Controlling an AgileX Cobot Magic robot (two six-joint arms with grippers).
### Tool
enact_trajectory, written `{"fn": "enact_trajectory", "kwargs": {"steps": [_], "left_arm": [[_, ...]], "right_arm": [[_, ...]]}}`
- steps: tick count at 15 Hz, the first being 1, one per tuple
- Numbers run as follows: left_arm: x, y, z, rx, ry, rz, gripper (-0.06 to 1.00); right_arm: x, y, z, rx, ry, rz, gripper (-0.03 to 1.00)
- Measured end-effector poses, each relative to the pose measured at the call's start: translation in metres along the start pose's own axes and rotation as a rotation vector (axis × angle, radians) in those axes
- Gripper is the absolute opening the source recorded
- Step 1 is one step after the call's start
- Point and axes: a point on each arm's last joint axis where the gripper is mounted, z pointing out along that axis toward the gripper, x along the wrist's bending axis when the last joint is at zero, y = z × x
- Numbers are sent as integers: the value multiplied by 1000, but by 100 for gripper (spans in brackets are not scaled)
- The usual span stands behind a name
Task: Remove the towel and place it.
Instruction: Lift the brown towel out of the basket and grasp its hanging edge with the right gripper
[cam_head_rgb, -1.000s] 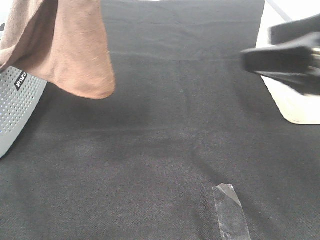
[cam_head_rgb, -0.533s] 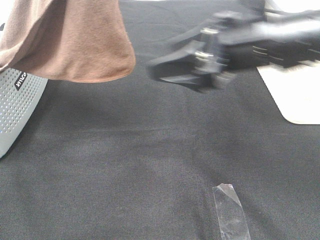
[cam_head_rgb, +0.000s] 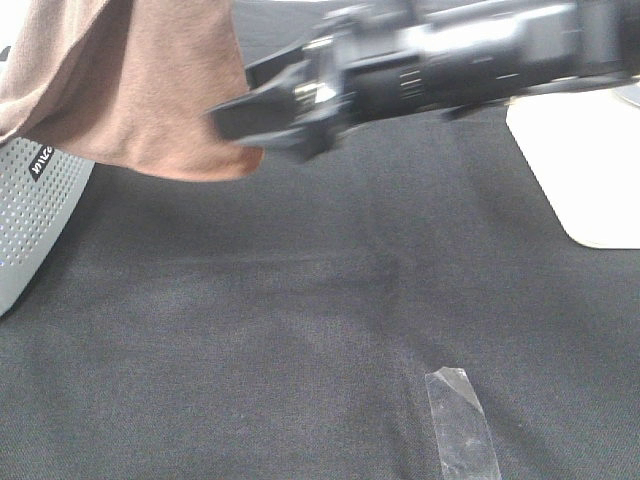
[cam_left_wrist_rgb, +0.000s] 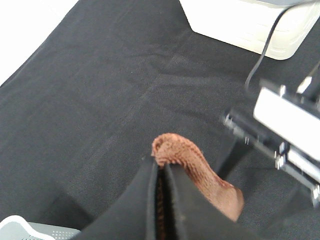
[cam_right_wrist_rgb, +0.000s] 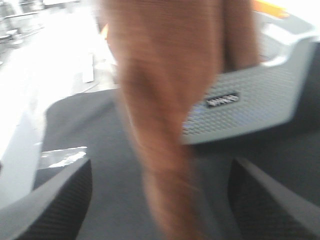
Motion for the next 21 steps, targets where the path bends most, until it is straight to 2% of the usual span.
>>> {"fn": "enact_trajectory", "kwargs": {"steps": [3,5,6,8,10,11,13,15,18,20,21], "left_arm": [[0,0,0,-1,-2,-1,0],[0,0,0,-1,-3,-6,0],[0,0,0,-1,-4,-10,0],[-2,1,0,-7,-19,-22,0],[-3,1,0,-13,-35,-28,0],[-4,1,0,-15,-40,-30,0],[-4,1,0,-15,-41,-29,0],[-4,2,0,-15,-41,-30,0],[-6,2,0,-25,-66,-39,0],[-8,3,0,-33,-86,-38,0],[-8,3,0,-35,-86,8,0]], "right_arm": [[7,-3,14,21,28,-4,73],[1,-6,15,46,-29,20,69],[-1,-7,14,57,-57,30,63],[-3,-7,14,62,-72,51,41],[-2,-7,14,59,-66,64,9],[-1,-7,14,56,-56,72,1],[-1,-6,15,51,-58,128,1],[-4,-6,14,57,-95,225,1],[8,11,-1,71,-116,331,1],[19,24,-16,133,-153,369,1],[23,31,-22,171,-179,400,1]]}}
